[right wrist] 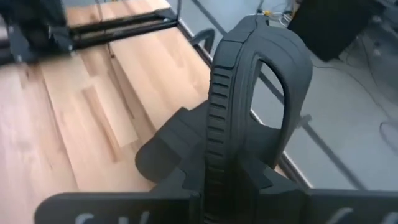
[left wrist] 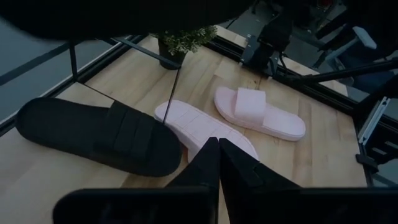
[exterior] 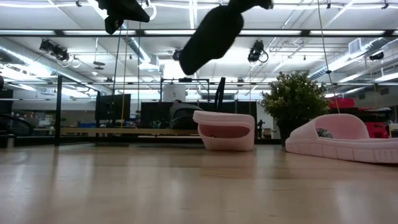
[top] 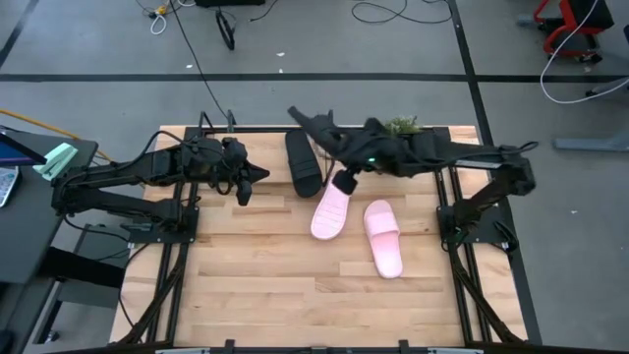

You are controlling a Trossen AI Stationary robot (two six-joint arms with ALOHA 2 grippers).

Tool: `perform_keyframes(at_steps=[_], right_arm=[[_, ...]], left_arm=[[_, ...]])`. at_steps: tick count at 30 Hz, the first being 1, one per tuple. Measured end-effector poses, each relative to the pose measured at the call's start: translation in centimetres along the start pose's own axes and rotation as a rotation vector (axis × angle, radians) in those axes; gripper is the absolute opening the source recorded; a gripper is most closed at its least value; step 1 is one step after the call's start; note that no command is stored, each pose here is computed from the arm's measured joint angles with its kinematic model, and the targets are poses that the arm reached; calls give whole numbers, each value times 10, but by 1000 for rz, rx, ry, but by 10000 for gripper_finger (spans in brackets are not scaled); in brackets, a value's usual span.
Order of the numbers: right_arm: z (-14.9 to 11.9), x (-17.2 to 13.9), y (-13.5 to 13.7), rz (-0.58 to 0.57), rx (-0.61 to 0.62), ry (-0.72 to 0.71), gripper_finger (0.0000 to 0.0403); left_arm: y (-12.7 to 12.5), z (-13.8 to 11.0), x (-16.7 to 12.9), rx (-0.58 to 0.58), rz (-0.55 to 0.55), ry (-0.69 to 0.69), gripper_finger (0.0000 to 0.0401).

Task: Pick and place slides into the shelf
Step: Put the black slipper onto the shelf

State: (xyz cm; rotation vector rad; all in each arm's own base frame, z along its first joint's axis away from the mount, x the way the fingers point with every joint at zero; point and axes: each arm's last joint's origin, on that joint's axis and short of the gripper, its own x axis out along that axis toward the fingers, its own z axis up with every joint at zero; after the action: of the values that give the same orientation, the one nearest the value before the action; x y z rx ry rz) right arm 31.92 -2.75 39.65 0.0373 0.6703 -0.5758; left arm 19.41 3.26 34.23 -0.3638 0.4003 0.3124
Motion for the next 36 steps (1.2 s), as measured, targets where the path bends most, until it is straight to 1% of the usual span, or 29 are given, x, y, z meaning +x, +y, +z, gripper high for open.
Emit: perform_keyframes(at_steps=[3, 6, 11, 15, 18, 21, 25, 30, 32, 36], right_arm=[[9, 13, 9, -12, -76, 40, 45], [18, 28, 16, -48, -134, 63, 45], [29, 46, 25, -75, -209, 93, 45], [32, 57, 32, -80, -304, 114, 45], [28, 67, 36, -101, -384, 161, 45], [23, 78, 37, -107, -423, 201, 45], [19, 92, 39, -113, -442, 236, 45], [20, 100, 40, -102, -421, 222, 45], [22, 100, 41, -88, -403, 202, 45], [25, 101, 43, -54, -375, 169, 45]], left_arm=[[0, -1, 0, 2, 5, 13, 8], [2, -4, 0, 5, 21, 40, 12], [5, -7, 0, 12, 101, 55, 19], [7, -7, -1, 17, 166, 35, 12], [8, -7, -1, 36, 175, 39, 8], [8, -9, -1, 47, 181, 57, 11], [10, -11, -1, 53, 206, 80, 22], [12, -13, -2, 63, 254, 89, 29], [13, -13, -2, 88, 270, 87, 29], [16, -10, -2, 172, 280, 82, 28]])
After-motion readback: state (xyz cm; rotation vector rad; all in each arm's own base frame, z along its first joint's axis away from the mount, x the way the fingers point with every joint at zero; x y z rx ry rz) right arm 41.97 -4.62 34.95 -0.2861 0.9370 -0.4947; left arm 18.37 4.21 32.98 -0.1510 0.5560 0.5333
